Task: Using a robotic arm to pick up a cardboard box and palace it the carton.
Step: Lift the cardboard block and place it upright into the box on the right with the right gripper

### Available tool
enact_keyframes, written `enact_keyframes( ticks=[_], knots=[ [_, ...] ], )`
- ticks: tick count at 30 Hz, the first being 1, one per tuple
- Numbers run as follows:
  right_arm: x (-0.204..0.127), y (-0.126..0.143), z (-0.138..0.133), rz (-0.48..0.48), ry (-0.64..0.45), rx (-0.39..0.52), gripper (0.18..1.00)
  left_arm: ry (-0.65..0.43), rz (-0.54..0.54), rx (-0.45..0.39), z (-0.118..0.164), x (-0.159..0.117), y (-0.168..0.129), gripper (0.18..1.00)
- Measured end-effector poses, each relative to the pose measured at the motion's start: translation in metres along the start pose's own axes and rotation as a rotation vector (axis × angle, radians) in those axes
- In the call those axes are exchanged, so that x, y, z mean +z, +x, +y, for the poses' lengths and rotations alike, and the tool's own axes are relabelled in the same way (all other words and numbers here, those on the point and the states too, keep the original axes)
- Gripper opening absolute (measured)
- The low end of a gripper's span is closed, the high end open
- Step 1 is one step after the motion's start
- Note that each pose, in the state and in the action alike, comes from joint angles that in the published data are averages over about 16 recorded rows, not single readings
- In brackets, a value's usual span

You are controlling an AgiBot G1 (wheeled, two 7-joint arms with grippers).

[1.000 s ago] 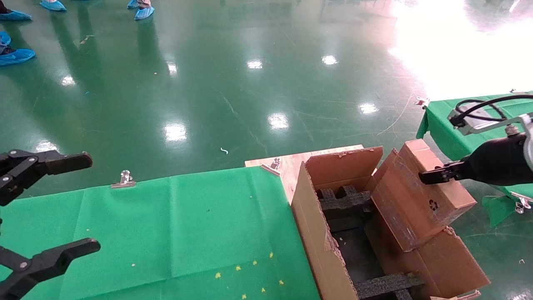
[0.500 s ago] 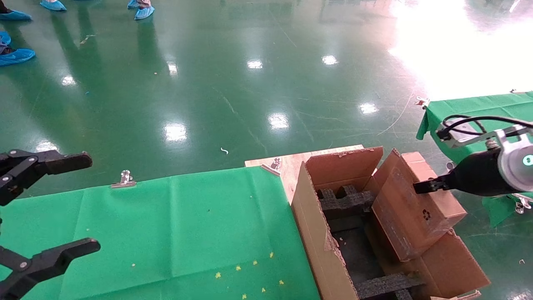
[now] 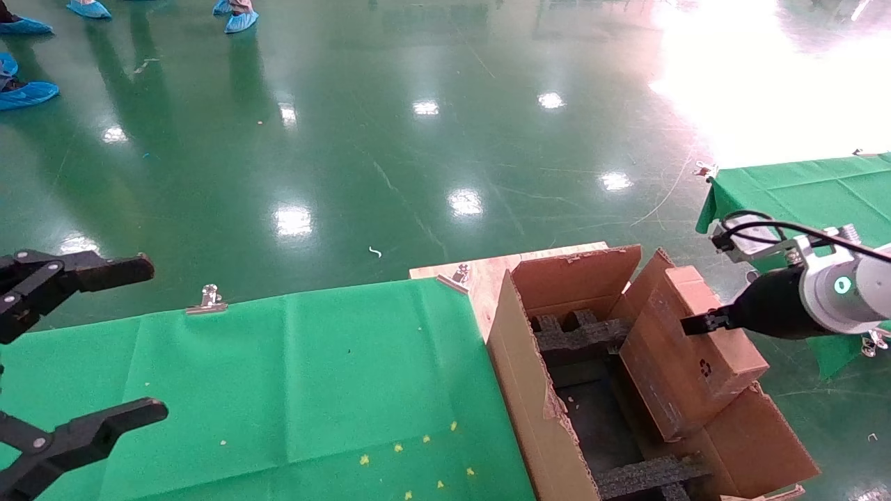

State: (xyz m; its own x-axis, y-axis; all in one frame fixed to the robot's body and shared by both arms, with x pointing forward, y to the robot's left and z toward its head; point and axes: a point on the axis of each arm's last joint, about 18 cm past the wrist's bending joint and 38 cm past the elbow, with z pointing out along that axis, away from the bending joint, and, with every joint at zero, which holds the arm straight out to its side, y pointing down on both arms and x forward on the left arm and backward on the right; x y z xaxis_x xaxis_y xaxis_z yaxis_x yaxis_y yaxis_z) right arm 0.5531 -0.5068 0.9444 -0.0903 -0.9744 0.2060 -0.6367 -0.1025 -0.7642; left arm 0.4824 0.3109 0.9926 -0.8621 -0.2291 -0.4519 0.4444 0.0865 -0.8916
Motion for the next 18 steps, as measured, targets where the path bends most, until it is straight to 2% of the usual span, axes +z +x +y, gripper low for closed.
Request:
enact_keyframes(
  ticks=[18],
  knots=[
    [0.035, -0.019, 0.014, 0.027, -0.028, -0.049, 0.438, 0.000, 0.000, 0.000, 0.000, 0.000, 0.000, 1.001]
  ],
)
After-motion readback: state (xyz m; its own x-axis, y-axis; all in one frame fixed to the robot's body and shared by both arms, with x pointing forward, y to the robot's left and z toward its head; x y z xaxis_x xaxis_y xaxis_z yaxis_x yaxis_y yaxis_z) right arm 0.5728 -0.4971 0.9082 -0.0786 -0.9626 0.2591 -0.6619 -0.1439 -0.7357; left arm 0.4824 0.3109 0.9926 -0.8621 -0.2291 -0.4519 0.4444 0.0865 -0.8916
